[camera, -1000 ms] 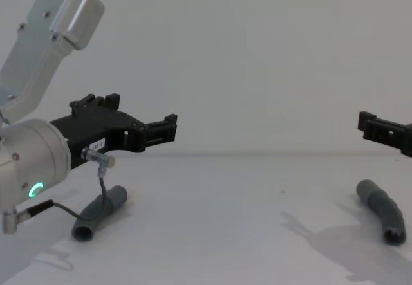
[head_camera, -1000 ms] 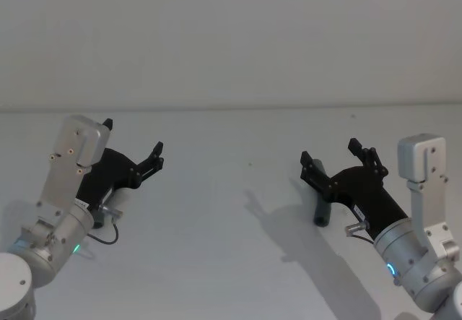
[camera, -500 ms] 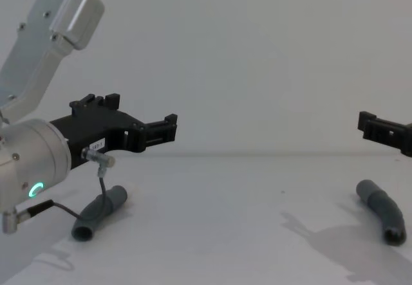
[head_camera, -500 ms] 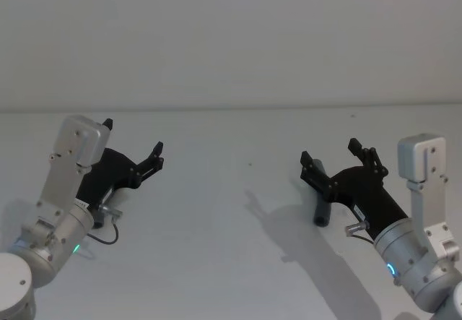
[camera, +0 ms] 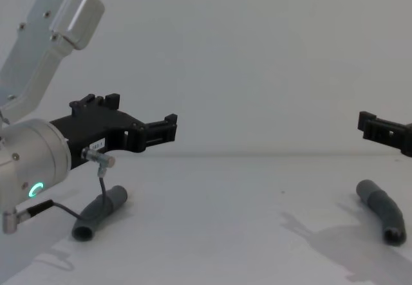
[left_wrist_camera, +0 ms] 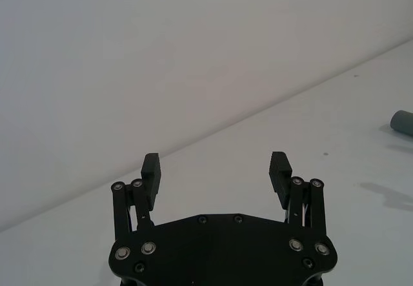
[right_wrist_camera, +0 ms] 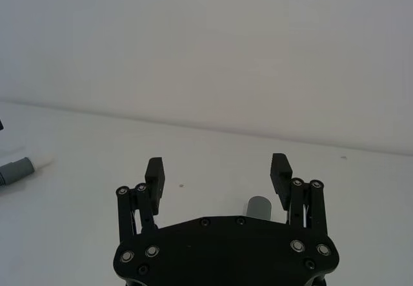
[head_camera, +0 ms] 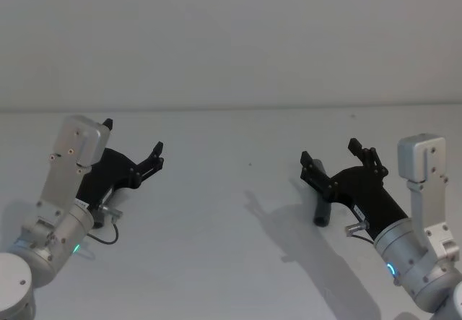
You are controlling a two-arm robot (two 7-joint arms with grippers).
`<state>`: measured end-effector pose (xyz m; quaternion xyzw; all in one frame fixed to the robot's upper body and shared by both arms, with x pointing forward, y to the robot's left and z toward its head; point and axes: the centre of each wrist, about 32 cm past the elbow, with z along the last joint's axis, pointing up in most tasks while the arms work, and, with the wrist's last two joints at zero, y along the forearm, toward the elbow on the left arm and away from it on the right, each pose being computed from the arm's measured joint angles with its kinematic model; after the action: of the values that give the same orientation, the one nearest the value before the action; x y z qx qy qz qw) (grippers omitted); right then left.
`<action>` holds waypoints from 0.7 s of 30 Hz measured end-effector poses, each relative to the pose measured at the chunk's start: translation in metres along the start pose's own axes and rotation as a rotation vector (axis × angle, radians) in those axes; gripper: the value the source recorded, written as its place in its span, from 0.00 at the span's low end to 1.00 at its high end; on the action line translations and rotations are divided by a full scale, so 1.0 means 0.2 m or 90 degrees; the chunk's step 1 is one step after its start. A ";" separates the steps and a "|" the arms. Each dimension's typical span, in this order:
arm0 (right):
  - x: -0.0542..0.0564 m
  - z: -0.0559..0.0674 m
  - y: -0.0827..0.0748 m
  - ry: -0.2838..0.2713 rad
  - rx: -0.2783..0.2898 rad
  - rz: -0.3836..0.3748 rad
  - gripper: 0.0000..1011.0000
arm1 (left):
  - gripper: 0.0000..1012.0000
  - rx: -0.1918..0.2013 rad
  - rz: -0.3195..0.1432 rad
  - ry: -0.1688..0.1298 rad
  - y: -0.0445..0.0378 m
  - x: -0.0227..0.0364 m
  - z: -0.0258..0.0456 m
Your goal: Use both hands to pick up one end of the pipe from the table, align the ends, and insert them.
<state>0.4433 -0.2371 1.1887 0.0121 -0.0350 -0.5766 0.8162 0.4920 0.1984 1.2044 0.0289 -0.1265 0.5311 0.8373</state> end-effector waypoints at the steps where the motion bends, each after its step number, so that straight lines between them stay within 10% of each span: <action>1: 0.00 0.00 0.00 0.000 0.000 0.000 0.99 | 0.99 0.000 0.000 0.000 0.000 0.000 0.000; 21: 0.00 0.00 0.00 0.000 0.000 0.000 0.99 | 0.99 0.000 0.000 0.000 0.000 0.000 0.000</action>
<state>0.4433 -0.2371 1.1887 0.0121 -0.0351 -0.5766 0.8162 0.4920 0.1984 1.2044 0.0289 -0.1265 0.5310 0.8374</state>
